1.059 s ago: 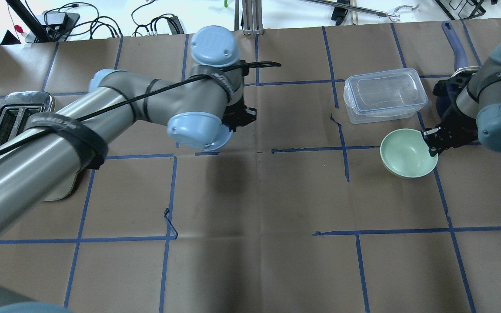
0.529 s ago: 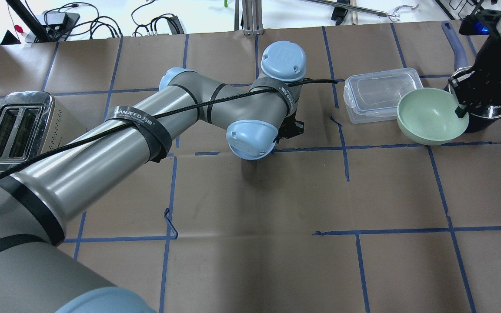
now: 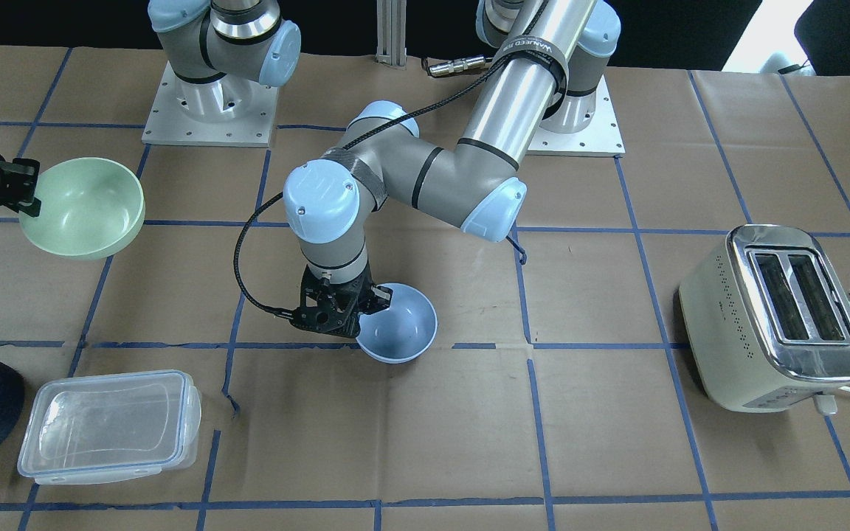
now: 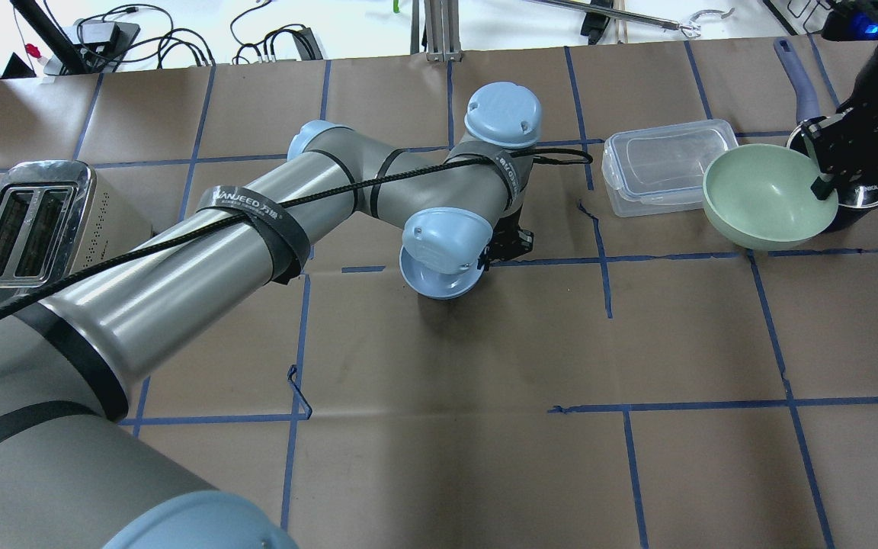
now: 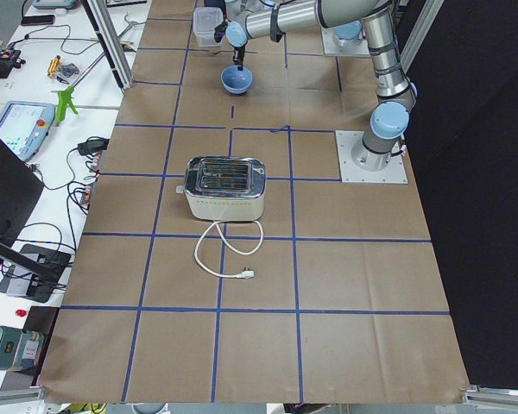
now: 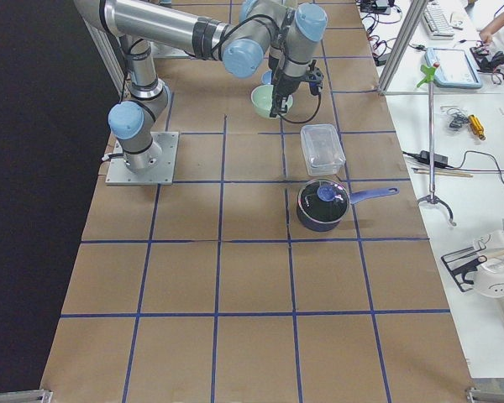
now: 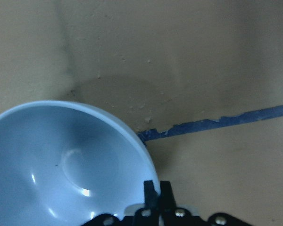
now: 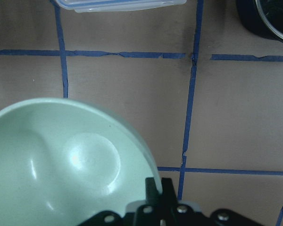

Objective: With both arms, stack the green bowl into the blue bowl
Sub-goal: 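Set the blue bowl down at the center, open and raise the left gripper, then move the held green bowl over the blue bowl and lower it inside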

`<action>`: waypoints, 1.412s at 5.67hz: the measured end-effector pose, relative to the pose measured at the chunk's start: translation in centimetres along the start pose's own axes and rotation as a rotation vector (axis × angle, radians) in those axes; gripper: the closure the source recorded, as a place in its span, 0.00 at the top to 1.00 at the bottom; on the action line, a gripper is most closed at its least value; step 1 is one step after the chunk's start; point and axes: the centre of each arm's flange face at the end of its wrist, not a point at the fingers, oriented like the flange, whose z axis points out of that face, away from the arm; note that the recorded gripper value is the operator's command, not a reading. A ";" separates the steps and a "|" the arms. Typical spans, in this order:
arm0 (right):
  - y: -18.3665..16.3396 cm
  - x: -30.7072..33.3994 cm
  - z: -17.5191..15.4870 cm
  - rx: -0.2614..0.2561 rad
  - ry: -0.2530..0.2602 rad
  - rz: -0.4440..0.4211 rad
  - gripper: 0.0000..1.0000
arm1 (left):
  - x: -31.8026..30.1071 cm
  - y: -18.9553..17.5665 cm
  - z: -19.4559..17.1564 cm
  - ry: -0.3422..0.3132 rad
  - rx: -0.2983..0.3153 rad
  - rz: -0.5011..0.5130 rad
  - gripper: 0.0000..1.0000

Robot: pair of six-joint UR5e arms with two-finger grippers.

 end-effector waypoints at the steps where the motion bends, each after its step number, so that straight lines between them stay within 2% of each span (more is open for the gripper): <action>1: 0.0 -0.1 0.5 -0.009 -0.004 0.005 0.07 | 0.0 0.0 -0.4 0.004 0.007 -0.006 0.99; 3: -0.1 -1.4 1.2 -0.019 0.001 0.001 0.07 | -1.4 0.6 -4.9 0.031 0.050 -0.025 0.99; 4: -0.3 -2.6 1.3 -0.020 0.008 0.005 0.07 | -5.1 1.5 -9.4 0.032 0.052 -0.056 0.99; 6: -0.5 -4.7 1.7 -0.026 0.010 0.033 0.07 | -16.1 5.3 -19.7 0.054 0.008 -0.104 0.99; 7: -0.9 -7.0 2.1 -0.029 0.018 0.052 0.07 | -20.4 7.6 -23.1 0.064 -0.010 -0.115 0.99; 8: -1.6 -11.5 2.9 -0.021 0.037 0.077 0.07 | -23.9 9.1 -25.0 0.070 -0.009 -0.118 0.99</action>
